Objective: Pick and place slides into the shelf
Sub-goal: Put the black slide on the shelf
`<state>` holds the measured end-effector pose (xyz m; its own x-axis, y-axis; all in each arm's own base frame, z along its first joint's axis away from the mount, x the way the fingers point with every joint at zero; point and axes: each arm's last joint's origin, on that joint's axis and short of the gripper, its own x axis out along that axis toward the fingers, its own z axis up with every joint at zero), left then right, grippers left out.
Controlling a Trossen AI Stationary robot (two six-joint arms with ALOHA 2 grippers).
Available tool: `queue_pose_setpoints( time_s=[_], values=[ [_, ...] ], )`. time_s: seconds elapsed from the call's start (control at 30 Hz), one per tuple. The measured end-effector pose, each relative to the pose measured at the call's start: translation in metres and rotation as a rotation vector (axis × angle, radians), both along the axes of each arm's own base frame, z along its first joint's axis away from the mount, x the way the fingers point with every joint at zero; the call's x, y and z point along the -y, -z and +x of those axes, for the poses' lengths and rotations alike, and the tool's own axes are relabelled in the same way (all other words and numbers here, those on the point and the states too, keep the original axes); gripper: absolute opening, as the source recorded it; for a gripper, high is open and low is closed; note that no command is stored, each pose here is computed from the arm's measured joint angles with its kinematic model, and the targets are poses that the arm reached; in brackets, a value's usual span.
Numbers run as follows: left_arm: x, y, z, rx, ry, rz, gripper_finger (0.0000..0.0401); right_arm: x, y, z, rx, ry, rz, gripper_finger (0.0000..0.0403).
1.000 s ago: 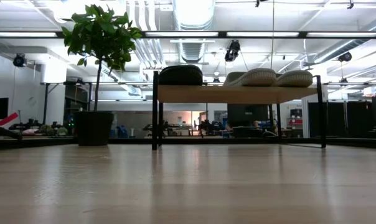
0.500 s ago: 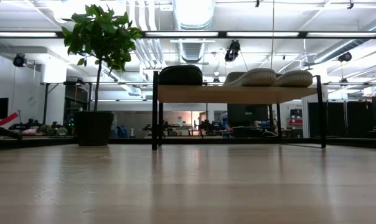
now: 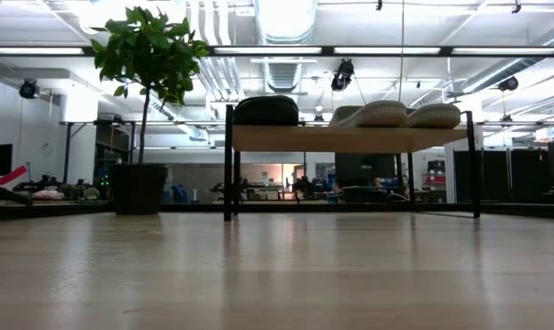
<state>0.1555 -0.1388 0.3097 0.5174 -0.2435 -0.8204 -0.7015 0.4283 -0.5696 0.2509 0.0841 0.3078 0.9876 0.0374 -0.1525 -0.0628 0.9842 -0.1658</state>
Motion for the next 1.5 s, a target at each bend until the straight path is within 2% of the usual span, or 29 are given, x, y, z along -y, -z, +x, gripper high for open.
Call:
queue_pose_setpoints(
  time_s=[0.17, 0.37, 0.47, 0.67, 0.93, 1.23, 1.5],
  values=[
    [0.016, 0.016, 0.011, -0.183, 0.004, -0.088, 0.0176, 0.0, 0.001, 0.0, -0.003, -0.006, -0.047, 0.0008],
    [0.042, 0.031, 0.035, -0.333, 0.001, -0.11, 0.0176, 0.002, 0.002, 0.0, -0.003, -0.006, -0.079, 0.0009],
    [0.052, 0.036, 0.048, -0.415, -0.005, -0.084, 0.0176, 0.003, 0.002, 0.001, -0.002, -0.002, -0.087, 0.0009],
    [0.063, 0.049, 0.06, -0.725, -0.049, 0.025, 0.0176, 0.003, 0.002, 0.001, 0.0, -0.003, -0.095, 0.0009],
    [0.073, 0.069, 0.081, -0.763, -0.03, 0.078, 0.0176, 0.003, 0.002, 0.001, 0.001, -0.004, -0.103, 0.0009],
    [0.069, 0.088, 0.078, -0.892, -0.041, 0.189, 0.0176, 0.003, 0.001, 0.001, 0.006, -0.004, -0.101, 0.0009],
    [0.071, 0.097, 0.08, -0.905, -0.013, 0.207, 0.0176, 0.003, 0.001, 0.001, 0.005, -0.003, -0.109, 0.0009]
  ],
)
